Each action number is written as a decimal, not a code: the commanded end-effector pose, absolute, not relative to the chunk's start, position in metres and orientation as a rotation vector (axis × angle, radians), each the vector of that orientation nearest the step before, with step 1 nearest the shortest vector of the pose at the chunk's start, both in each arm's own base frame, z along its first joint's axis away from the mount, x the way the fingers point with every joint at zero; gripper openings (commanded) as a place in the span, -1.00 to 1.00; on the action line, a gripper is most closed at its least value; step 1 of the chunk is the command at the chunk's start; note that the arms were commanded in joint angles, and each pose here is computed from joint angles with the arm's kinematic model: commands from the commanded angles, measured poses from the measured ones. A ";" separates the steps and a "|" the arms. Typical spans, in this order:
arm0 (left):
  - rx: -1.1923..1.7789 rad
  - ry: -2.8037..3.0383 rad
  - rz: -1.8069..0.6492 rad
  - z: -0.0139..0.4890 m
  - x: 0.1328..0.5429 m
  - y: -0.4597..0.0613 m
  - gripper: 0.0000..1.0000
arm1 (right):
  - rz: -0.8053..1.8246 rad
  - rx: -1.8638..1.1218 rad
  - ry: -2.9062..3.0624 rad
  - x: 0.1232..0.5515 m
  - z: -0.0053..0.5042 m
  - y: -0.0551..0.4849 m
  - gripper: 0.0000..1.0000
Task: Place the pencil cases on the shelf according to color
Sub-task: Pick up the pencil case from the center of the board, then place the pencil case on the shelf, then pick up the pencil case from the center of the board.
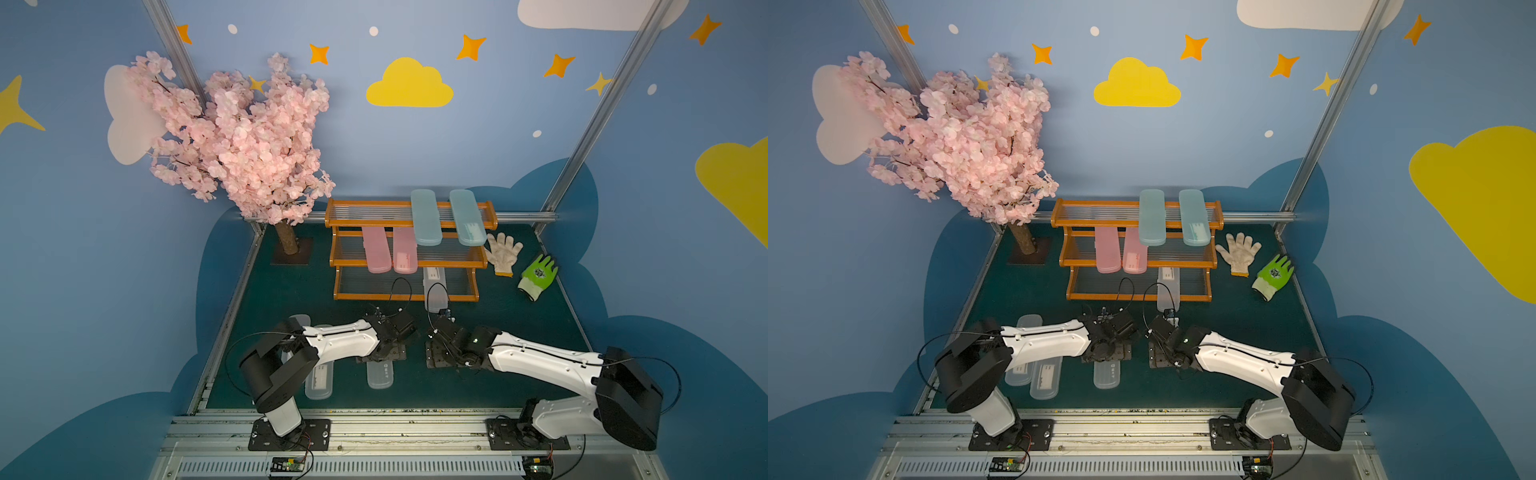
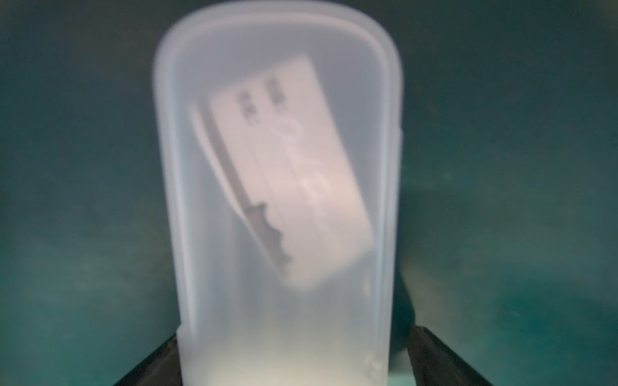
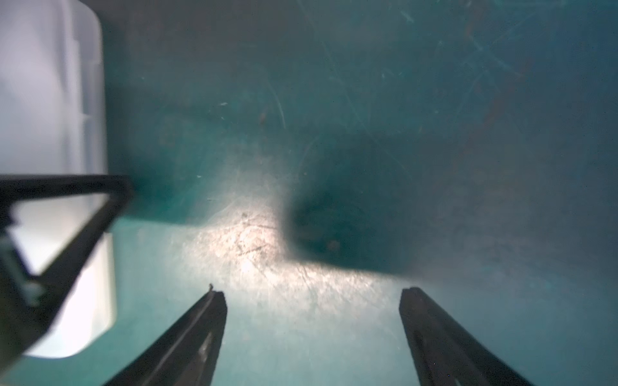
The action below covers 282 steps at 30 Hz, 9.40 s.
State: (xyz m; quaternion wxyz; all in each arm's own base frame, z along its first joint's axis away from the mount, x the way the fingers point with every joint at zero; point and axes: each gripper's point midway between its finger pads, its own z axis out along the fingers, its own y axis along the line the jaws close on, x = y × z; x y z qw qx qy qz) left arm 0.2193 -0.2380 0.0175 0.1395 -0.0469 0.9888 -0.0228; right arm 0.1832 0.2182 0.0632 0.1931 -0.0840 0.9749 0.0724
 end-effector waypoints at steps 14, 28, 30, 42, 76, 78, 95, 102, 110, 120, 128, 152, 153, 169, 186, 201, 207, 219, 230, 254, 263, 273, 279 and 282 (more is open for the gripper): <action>-0.427 2.646 -0.055 0.090 0.209 -0.112 1.00 | 0.128 -0.296 2.809 0.146 0.058 0.264 0.88; -0.595 2.547 -0.068 0.092 0.189 -0.058 1.00 | 0.115 -0.455 2.902 0.126 0.035 0.346 0.90; -0.595 2.549 -0.075 0.091 0.189 -0.059 1.00 | 0.075 -0.477 2.916 0.123 0.030 0.348 0.90; -0.594 2.543 -0.083 0.093 0.189 -0.057 1.00 | -0.042 -0.460 2.945 0.111 0.019 0.343 0.87; -0.420 2.551 -0.070 0.108 0.217 -0.077 1.00 | 0.193 -0.327 2.774 0.200 0.089 0.313 0.03; -0.428 2.535 -0.063 0.109 0.218 -0.075 1.00 | 0.177 -0.292 2.773 0.213 0.087 0.315 0.00; -0.434 2.534 -0.065 0.101 0.223 -0.073 1.00 | 0.219 -0.137 2.710 0.303 0.077 0.341 -0.03; -0.470 2.551 -0.032 0.088 0.217 -0.066 1.00 | 0.211 -0.110 2.725 0.321 0.066 0.341 0.03; -0.481 2.567 -0.033 0.079 0.216 -0.066 1.00 | 0.215 -0.121 2.773 0.320 0.062 0.345 0.75; -0.518 2.549 -0.031 0.085 0.208 -0.058 1.00 | 0.204 -0.093 2.772 0.294 0.089 0.330 0.84; -0.540 2.550 -0.039 0.081 0.202 -0.054 1.00 | 0.226 -0.097 2.797 0.278 0.072 0.329 0.46; -0.503 2.720 -0.074 0.043 0.198 -0.076 1.00 | 0.246 -0.145 2.703 0.328 0.063 0.348 -0.13; -0.506 2.733 -0.079 0.042 0.197 -0.078 1.00 | 0.251 -0.143 2.709 0.325 0.064 0.347 -0.11; -0.466 2.743 -0.108 0.046 0.198 -0.103 1.00 | 0.198 -0.245 2.746 0.241 0.078 0.316 0.41; -0.573 2.628 0.031 0.057 0.193 -0.041 1.00 | 0.215 -0.473 2.746 0.185 0.066 0.347 0.45; -0.581 2.787 -0.040 0.020 0.202 -0.071 1.00 | 0.157 -0.479 2.721 0.170 0.072 0.332 0.48; -0.558 2.833 -0.120 0.008 0.210 -0.092 1.00 | 0.120 -0.442 2.693 0.169 0.087 0.307 0.49; -0.428 2.789 -0.358 0.039 0.222 -0.200 1.00 | 0.088 -0.392 2.688 0.162 0.095 0.280 0.59; -0.558 2.667 0.000 0.076 0.216 -0.094 1.00 | 0.167 -0.510 2.711 0.152 0.072 0.331 0.92; -1.027 2.415 -0.082 0.092 0.222 0.013 1.00 | 0.096 -0.686 2.830 0.121 0.010 0.383 0.81; -0.985 2.439 -0.175 0.081 0.219 0.001 1.00 | 0.104 -0.565 2.747 0.134 0.035 0.374 0.22; -0.929 2.447 -0.102 0.083 0.216 0.003 1.00 | 0.292 -0.445 2.674 0.182 0.094 0.402 0.06; -0.937 2.417 -0.130 0.080 0.219 0.001 1.00 | 0.295 -0.432 2.720 0.217 0.084 0.433 0.02; -0.929 2.404 -0.129 0.082 0.221 0.001 1.00 | 0.291 -0.409 2.701 0.233 0.082 0.445 0.00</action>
